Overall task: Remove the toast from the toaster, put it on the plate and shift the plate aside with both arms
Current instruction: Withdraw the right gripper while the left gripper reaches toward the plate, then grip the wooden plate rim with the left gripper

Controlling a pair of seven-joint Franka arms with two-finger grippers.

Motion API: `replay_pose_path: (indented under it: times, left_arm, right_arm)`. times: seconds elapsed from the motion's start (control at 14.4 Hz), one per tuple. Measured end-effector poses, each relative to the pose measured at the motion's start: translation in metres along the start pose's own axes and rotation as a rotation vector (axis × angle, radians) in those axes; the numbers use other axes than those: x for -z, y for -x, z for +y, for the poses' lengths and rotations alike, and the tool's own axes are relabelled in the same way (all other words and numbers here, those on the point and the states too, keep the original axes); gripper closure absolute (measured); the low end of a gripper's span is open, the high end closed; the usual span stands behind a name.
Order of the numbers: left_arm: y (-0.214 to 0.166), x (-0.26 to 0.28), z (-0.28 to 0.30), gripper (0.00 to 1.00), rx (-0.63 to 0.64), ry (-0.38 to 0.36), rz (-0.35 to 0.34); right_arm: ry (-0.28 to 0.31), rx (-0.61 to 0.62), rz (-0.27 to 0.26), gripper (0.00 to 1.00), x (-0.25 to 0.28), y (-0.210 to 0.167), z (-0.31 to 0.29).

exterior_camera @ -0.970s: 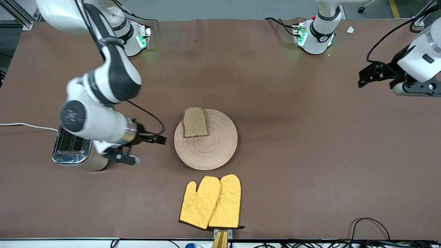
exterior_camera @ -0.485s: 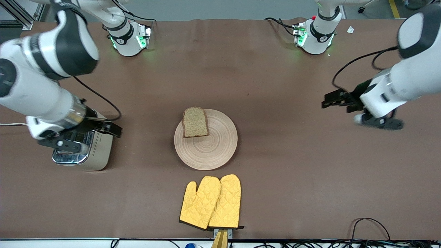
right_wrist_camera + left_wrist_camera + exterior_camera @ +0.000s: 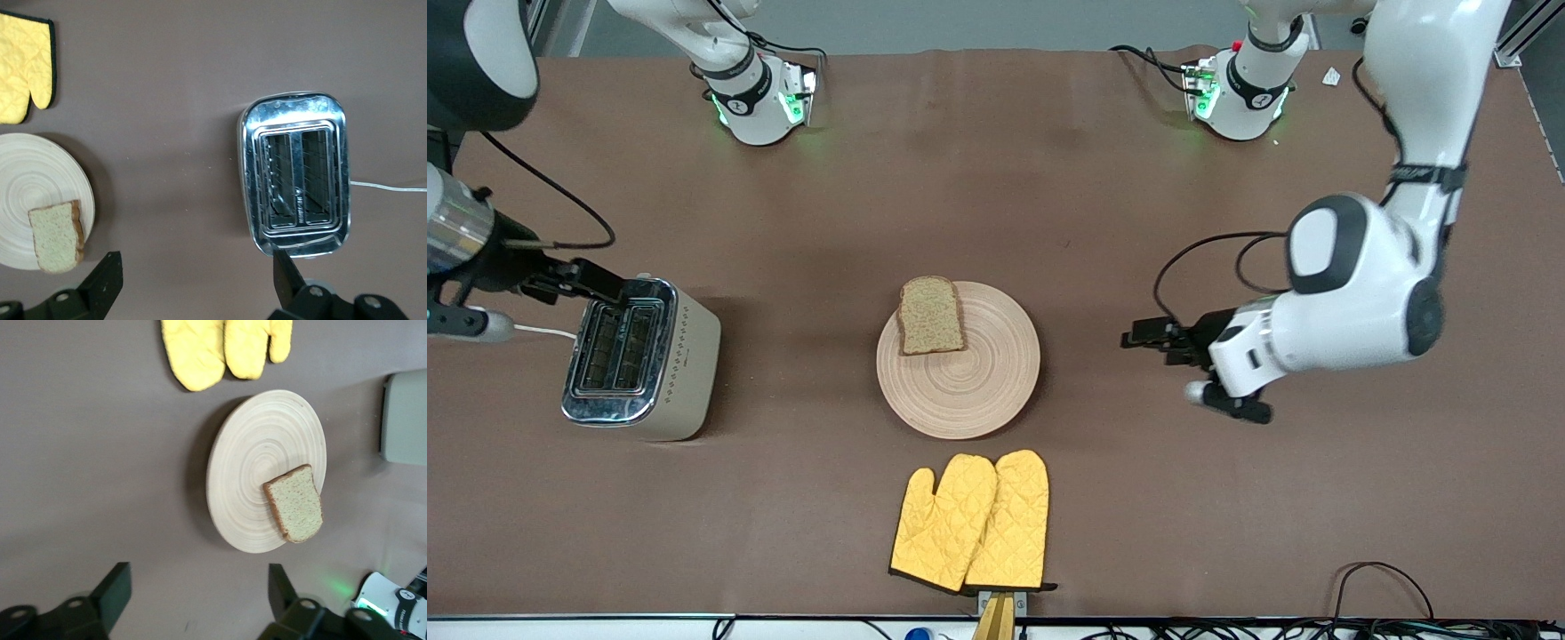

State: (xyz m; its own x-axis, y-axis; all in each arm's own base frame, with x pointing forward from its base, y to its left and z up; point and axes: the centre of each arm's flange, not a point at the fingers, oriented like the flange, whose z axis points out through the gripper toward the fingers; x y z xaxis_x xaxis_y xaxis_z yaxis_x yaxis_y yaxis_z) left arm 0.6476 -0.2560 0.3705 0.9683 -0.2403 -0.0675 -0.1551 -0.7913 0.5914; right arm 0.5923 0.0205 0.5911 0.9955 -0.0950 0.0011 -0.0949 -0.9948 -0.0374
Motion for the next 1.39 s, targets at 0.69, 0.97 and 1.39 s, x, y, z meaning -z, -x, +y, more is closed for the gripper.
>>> replay_pose_path:
  times: [0.69, 0.97, 1.39]
  left_arm:
    - [-0.021, -0.165, -0.064, 0.4, -0.121, 0.284, 0.004]
    - [-0.02, -0.209, -0.064, 0.42, -0.108, 0.296, 0.043]
    - [-0.024, -0.23, -0.073, 0.59, -0.097, 0.308, 0.043]
  right_arm:
    - [0.002, 0.021, 0.082, 0.0, 0.038, 0.051, 0.023]
    - [0.004, 0.043, 0.098, 0.0, 0.05, 0.051, 0.031]
    - [0.008, 0.13, 0.058, 0.0, 0.059, 0.058, 0.034]
